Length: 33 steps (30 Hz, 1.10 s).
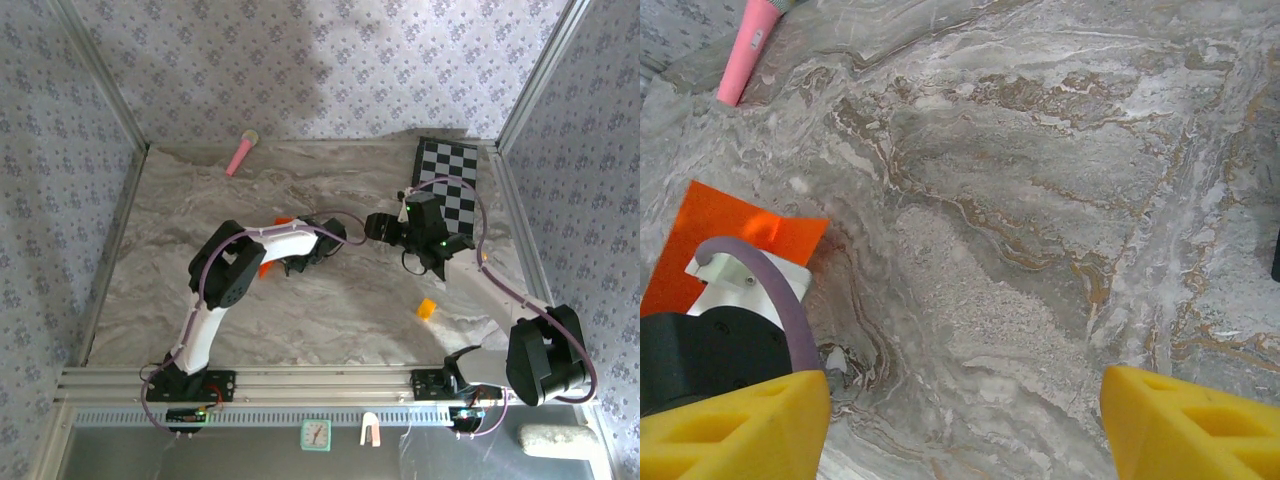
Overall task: Fold a paper plane with a square sheet of paper (pick it up from the middle)
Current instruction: Turn over the paper at the center of the table, then move the paper to the center of the table.
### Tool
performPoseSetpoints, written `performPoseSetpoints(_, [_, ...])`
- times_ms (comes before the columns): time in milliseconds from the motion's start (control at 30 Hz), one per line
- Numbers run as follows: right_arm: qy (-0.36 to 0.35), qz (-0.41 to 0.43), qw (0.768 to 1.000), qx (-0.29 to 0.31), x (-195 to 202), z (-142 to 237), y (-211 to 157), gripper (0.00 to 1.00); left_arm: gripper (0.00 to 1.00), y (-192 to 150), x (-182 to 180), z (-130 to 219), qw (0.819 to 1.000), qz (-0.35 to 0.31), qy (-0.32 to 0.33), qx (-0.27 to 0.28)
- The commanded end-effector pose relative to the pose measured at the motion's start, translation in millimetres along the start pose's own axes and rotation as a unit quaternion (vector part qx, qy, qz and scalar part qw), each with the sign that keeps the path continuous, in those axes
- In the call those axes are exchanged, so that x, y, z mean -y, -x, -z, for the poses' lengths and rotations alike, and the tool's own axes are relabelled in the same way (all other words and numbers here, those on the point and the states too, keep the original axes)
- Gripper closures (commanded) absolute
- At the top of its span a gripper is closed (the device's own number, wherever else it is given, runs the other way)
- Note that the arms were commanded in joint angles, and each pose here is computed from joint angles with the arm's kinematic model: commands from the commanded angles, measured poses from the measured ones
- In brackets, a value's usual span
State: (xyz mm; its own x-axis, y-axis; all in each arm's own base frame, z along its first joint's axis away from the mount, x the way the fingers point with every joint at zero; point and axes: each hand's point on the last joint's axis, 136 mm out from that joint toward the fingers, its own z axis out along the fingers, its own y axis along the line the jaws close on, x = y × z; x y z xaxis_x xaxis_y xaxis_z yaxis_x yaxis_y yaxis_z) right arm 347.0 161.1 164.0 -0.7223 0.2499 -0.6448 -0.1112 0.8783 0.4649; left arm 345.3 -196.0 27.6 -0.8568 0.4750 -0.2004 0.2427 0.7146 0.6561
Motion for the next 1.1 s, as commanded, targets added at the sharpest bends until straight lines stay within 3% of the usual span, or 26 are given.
performPoseSetpoints(0, [0.002, -0.019, 1.000, 0.000, 3, 0, 0, 0.27, 0.72, 1, 10, 16, 0.997, 0.037, -0.064, -0.006])
performPoseSetpoints(167, [0.002, -0.033, 0.999, 0.004, 7, 0, 2, 0.27, 0.67, -2, 23, 37, 0.984, 0.091, -0.151, -0.016])
performPoseSetpoints(433, [0.002, -0.044, 0.999, 0.002, 9, -3, 0, 0.27, 0.59, -14, 52, 91, 0.927, 0.171, -0.333, -0.021])
performPoseSetpoints(667, [0.023, -0.057, 0.998, -0.011, 4, -9, -3, 0.27, 0.51, -14, 6, 128, 0.906, 0.228, -0.357, 0.025])
performPoseSetpoints(833, [0.033, -0.066, 0.997, -0.019, -2, -16, -8, 0.27, 0.45, -10, -21, 106, 0.886, 0.283, -0.366, 0.027])
performPoseSetpoints(1067, [0.044, -0.063, 0.996, -0.035, -13, -25, -15, 0.27, 0.38, -2, -21, 59, 0.851, 0.337, -0.404, -0.008])
